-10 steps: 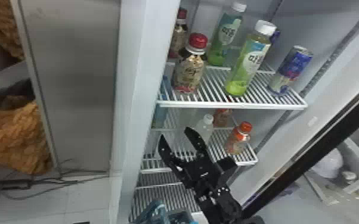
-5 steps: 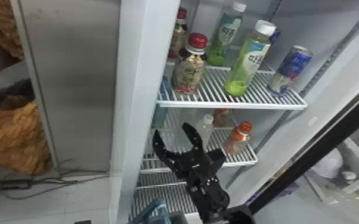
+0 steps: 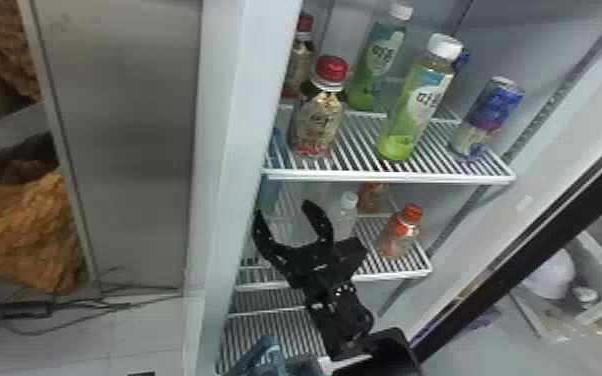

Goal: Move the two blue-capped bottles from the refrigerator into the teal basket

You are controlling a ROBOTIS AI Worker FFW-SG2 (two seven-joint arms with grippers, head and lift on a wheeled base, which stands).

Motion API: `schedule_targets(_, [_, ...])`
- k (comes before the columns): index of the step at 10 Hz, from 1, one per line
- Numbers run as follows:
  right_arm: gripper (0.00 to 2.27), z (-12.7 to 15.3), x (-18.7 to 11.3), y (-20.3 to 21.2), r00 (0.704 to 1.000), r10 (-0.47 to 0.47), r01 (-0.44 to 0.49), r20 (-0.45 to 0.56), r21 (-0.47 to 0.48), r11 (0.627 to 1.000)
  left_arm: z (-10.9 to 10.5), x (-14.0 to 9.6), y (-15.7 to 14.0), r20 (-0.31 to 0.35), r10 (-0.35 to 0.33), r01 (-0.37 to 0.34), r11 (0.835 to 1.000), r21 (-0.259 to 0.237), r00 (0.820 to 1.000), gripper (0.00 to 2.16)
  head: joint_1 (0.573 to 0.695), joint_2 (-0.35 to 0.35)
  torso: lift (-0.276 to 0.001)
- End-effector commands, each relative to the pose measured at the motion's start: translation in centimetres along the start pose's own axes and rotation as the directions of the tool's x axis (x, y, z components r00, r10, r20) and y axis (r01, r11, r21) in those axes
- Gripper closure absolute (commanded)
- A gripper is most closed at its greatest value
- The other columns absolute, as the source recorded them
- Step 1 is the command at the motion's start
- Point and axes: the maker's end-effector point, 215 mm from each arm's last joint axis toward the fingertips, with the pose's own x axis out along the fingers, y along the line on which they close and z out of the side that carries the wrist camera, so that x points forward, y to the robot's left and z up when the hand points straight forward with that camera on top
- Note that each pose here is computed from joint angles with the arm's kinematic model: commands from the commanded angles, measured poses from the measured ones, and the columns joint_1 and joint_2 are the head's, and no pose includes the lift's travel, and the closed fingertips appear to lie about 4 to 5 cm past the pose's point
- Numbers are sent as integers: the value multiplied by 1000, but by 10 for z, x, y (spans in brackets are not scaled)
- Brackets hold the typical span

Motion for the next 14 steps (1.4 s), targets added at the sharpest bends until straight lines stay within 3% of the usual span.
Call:
schedule_targets(1, [165, 1, 14, 5, 1000, 6, -6, 1, -5, 1000, -1, 0, 3, -2, 5, -5, 1000, -4, 1000, 1095, 695, -350, -154])
schedule_targets(14, [160, 22, 86, -7, 999, -47, 48, 15, -57, 997, 3, 3, 1, -2, -1, 1, 1000, -2, 1000, 1095, 695, -350, -153])
